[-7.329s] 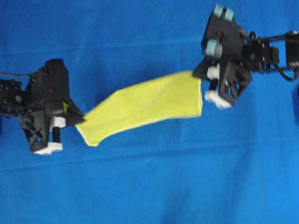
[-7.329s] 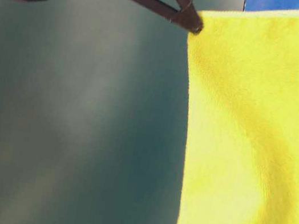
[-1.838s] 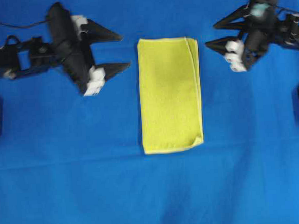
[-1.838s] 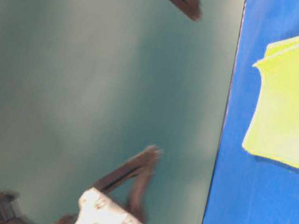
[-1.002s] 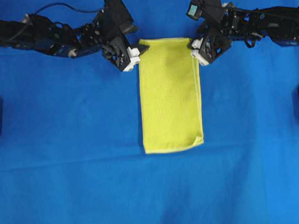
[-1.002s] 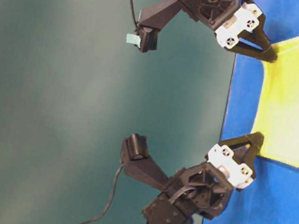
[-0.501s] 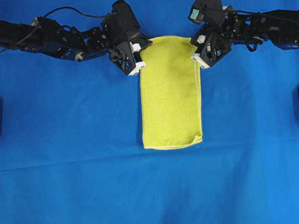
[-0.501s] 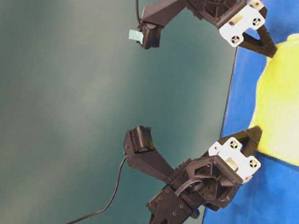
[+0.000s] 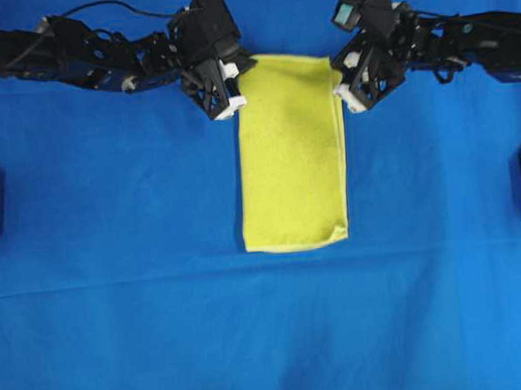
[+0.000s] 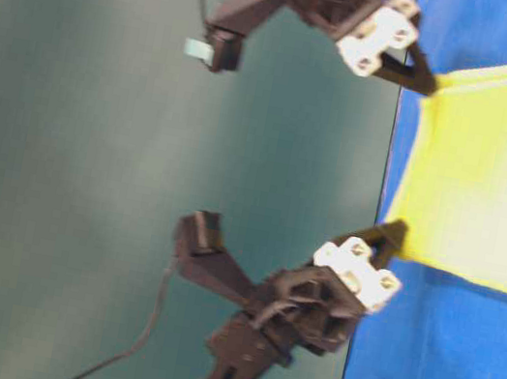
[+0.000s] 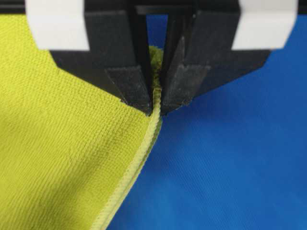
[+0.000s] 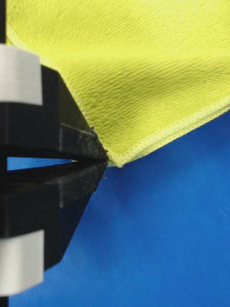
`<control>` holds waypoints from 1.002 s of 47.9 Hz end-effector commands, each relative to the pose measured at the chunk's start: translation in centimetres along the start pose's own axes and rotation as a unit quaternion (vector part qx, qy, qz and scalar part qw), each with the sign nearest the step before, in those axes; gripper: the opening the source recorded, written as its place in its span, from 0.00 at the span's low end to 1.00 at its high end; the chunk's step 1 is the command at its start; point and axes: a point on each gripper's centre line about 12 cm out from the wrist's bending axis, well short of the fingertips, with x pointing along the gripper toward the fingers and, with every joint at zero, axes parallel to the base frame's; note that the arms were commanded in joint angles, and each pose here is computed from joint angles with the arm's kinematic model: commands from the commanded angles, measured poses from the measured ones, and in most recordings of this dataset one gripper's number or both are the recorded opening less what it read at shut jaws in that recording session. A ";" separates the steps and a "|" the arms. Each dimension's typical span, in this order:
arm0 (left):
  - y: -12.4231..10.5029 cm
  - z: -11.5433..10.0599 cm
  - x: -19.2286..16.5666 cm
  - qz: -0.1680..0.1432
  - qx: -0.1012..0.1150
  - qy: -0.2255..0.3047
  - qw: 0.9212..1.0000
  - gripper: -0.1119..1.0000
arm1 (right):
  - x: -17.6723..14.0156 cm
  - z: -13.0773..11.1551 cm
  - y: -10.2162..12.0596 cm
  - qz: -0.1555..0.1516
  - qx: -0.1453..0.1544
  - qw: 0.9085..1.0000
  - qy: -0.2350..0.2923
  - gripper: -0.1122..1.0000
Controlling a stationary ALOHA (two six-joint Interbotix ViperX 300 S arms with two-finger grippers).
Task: Fold the yellow towel.
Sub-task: 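Fold the top half down onto the bottom half with both grippers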
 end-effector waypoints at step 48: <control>-7.9 3.1 -5.6 -0.079 0.069 -0.028 0.994 0.14 | -7.4 -1.4 7.1 0.087 -0.060 0.994 -0.038 0.11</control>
